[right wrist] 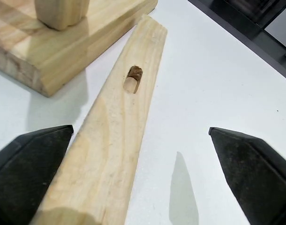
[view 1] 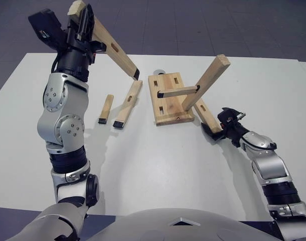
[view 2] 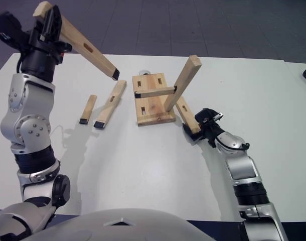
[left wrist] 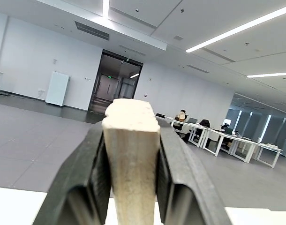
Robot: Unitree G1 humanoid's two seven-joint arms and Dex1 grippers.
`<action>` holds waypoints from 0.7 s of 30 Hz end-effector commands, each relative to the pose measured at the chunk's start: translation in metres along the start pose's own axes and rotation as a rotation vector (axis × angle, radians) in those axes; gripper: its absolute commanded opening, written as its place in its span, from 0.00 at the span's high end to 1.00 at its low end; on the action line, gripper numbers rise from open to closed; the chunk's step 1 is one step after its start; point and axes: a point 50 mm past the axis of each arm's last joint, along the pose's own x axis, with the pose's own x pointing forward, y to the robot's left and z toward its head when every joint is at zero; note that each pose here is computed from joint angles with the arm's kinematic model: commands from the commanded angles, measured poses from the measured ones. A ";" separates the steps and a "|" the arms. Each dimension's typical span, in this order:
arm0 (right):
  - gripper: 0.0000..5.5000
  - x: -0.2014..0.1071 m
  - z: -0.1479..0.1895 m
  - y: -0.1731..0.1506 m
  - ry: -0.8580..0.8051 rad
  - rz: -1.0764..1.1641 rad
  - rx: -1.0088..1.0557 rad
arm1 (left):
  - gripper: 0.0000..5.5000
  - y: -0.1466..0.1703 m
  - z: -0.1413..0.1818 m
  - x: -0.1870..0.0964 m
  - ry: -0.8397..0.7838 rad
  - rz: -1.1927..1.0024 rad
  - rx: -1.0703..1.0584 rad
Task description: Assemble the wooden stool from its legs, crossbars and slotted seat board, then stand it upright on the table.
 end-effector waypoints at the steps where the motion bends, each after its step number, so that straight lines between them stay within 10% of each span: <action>1: 0.02 0.013 0.023 -0.003 -0.094 -0.059 0.007 | 0.81 -0.007 -0.021 -0.017 0.105 -0.010 0.029; 21: 0.02 0.032 0.021 0.028 -0.049 -0.055 -0.051 | 0.81 -0.023 -0.040 -0.036 0.160 0.093 -0.099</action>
